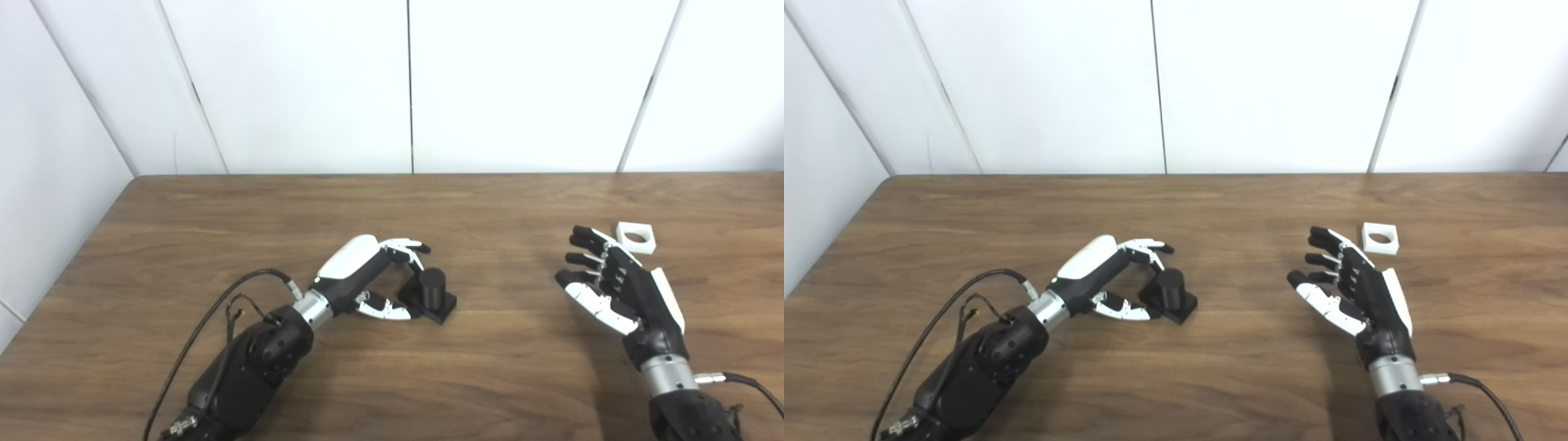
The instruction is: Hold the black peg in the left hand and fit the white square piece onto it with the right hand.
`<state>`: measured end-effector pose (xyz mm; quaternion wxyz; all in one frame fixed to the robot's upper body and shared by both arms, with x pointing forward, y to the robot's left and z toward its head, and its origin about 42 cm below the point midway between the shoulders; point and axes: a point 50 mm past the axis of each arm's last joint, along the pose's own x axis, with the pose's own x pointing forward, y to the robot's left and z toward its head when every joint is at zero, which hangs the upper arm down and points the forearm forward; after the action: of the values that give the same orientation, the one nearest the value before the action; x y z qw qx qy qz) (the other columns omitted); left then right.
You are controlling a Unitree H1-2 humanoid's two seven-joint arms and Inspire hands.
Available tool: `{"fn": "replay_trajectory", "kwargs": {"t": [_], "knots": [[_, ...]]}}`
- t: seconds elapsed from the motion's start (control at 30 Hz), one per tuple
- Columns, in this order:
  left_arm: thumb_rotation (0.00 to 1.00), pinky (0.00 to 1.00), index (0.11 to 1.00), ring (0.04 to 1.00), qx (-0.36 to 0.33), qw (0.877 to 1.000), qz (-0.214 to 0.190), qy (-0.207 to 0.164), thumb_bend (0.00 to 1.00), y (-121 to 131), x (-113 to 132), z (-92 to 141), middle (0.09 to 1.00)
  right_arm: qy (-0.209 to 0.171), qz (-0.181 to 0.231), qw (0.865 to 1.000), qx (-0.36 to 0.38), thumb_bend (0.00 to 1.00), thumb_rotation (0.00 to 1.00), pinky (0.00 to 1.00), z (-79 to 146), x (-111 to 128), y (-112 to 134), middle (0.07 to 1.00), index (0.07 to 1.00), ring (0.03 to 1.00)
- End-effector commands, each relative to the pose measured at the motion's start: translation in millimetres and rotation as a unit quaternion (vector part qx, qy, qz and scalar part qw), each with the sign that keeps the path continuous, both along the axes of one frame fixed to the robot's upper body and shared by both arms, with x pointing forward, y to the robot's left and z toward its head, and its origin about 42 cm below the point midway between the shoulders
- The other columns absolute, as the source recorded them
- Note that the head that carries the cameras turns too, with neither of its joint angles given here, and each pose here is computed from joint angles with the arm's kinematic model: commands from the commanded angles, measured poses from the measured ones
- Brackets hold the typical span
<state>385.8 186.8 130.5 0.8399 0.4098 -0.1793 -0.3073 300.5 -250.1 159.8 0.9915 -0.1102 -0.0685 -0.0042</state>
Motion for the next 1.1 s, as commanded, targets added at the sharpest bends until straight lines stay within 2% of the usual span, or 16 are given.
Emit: {"fn": "replay_trajectory", "kwargs": {"t": [0.0,0.27,0.57,0.67,0.83,0.97,1.07], "knots": [[0.08,0.74,0.495,0.888,0.046,0.996,-0.047,0.062,0.52,-12.4,-21.9,-28.2,0.856,-0.042,0.001,0.999,0.003,0.64,0.39,0.64,21.9,3.7,3.1,0.818,0.812,0.750],[0.08,0.72,0.494,0.886,0.050,0.994,-0.062,0.068,0.52,-18.2,-32.9,-32.2,0.855,-0.043,-0.001,0.999,0.002,0.63,0.39,0.64,22.4,3.0,1.8,0.821,0.812,0.743],[0.08,0.73,0.495,0.889,0.053,0.994,-0.062,0.069,0.52,-17.3,-34.7,-32.6,0.862,-0.040,0.000,0.999,0.007,0.63,0.36,0.66,22.0,2.9,0.7,0.822,0.809,0.755],[0.08,0.74,0.495,0.893,0.052,0.994,-0.059,0.072,0.52,-15.6,-34.3,-32.2,0.863,-0.043,-0.001,0.999,0.005,0.64,0.39,0.65,24.7,3.1,-1.2,0.828,0.815,0.760],[0.08,0.74,0.495,0.901,0.051,0.995,-0.055,0.069,0.52,-9.4,-32.5,-30.9,0.863,-0.062,-0.010,0.998,0.000,0.65,0.40,0.63,36.2,5.4,-9.1,0.807,0.809,0.766],[0.08,0.73,0.495,0.888,0.049,0.995,-0.053,0.065,0.52,-4.8,-31.6,-32.6,0.857,-0.084,-0.026,0.995,-0.046,0.63,0.40,0.72,51.7,8.4,-24.0,0.784,0.794,0.761],[0.08,0.73,0.495,0.889,0.052,0.995,-0.051,0.067,0.52,-2.6,-31.3,-32.9,0.859,-0.098,-0.030,0.991,-0.086,0.62,0.39,0.70,65.6,10.8,-36.0,0.766,0.789,0.741]]}}
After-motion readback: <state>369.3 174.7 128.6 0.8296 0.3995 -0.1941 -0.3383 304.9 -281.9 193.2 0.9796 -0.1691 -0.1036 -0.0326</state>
